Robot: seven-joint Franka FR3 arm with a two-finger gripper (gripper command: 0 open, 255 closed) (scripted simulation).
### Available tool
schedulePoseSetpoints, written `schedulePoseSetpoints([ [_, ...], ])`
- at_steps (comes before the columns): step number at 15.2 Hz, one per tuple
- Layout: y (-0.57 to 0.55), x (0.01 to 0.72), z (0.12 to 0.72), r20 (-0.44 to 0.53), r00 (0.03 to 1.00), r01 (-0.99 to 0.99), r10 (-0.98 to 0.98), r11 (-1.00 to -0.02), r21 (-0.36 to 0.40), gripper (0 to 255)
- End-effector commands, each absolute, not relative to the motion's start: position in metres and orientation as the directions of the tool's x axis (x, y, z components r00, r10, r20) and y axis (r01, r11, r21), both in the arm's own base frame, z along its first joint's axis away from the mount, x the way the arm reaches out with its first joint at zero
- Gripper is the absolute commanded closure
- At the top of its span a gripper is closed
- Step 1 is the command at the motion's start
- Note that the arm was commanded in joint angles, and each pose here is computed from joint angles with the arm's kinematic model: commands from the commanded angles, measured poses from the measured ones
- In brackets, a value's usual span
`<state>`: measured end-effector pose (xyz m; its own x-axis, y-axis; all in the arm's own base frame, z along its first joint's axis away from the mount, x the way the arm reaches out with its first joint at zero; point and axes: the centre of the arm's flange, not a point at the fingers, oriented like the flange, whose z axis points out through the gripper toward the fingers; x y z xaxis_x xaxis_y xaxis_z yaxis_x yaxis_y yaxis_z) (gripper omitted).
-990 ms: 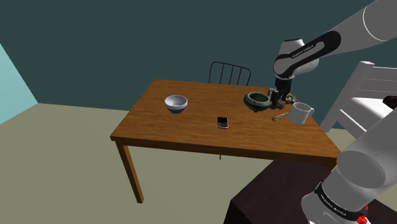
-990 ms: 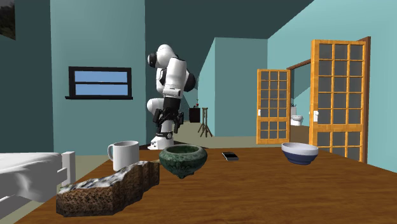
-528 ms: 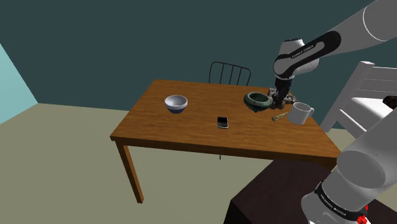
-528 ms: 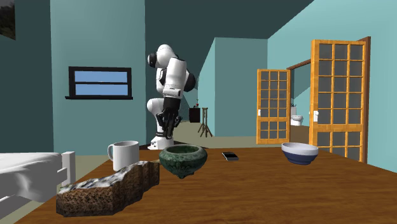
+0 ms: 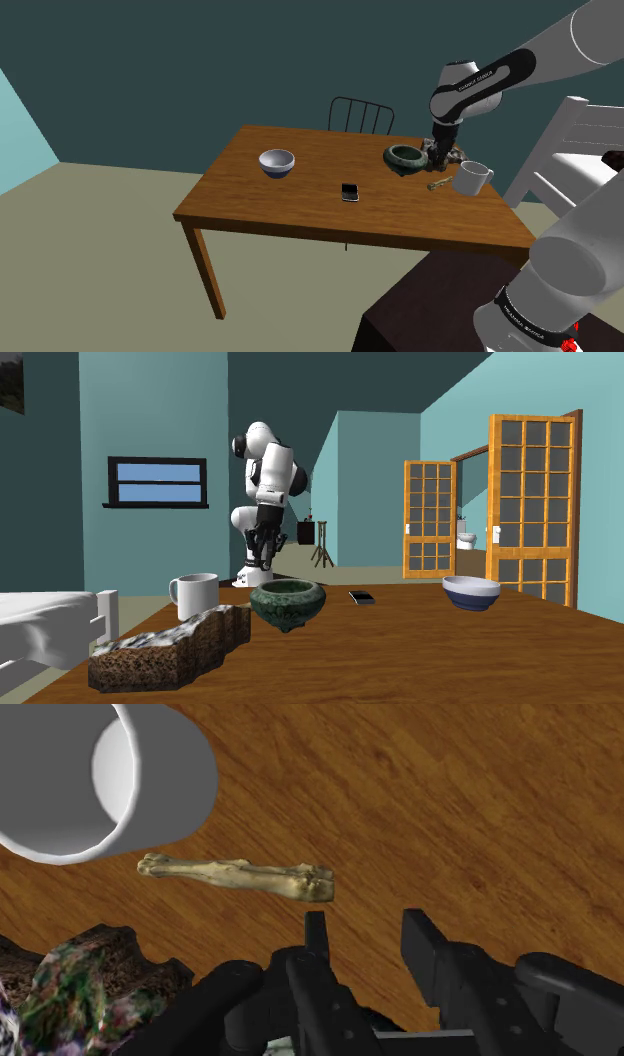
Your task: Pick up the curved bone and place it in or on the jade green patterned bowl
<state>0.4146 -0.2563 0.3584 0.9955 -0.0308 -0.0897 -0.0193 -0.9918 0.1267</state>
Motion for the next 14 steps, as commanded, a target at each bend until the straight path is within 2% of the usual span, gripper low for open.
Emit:
schedulePoseSetpoints([
  [1, -0.266, 0.404, 0.352, -0.085, 0.989, 0.133, 0.125, -0.985, 0.106, 0],
  [3, -0.289, 0.388, 0.337, -0.067, 0.904, 0.427, 0.423, -0.902, 0.066, 0],
  [5, -0.315, 0.379, 0.322, -0.038, 0.732, 0.681, 0.68, -0.731, 0.035, 0],
  [8, -0.355, 0.382, 0.296, 0.021, 0.35, 0.936, 0.936, -0.351, 0.007, 0],
  [9, -0.367, 0.387, 0.287, 0.042, 0.202, 0.979, 0.978, -0.203, 0.005, 0],
  [10, -0.375, 0.392, 0.281, 0.057, 0.099, 0.995, 0.993, -0.099, 0.005, 0],
  [14, -0.374, 0.392, 0.26, 0.057, 0.099, 0.995, 0.993, -0.099, 0.005, 0],
])
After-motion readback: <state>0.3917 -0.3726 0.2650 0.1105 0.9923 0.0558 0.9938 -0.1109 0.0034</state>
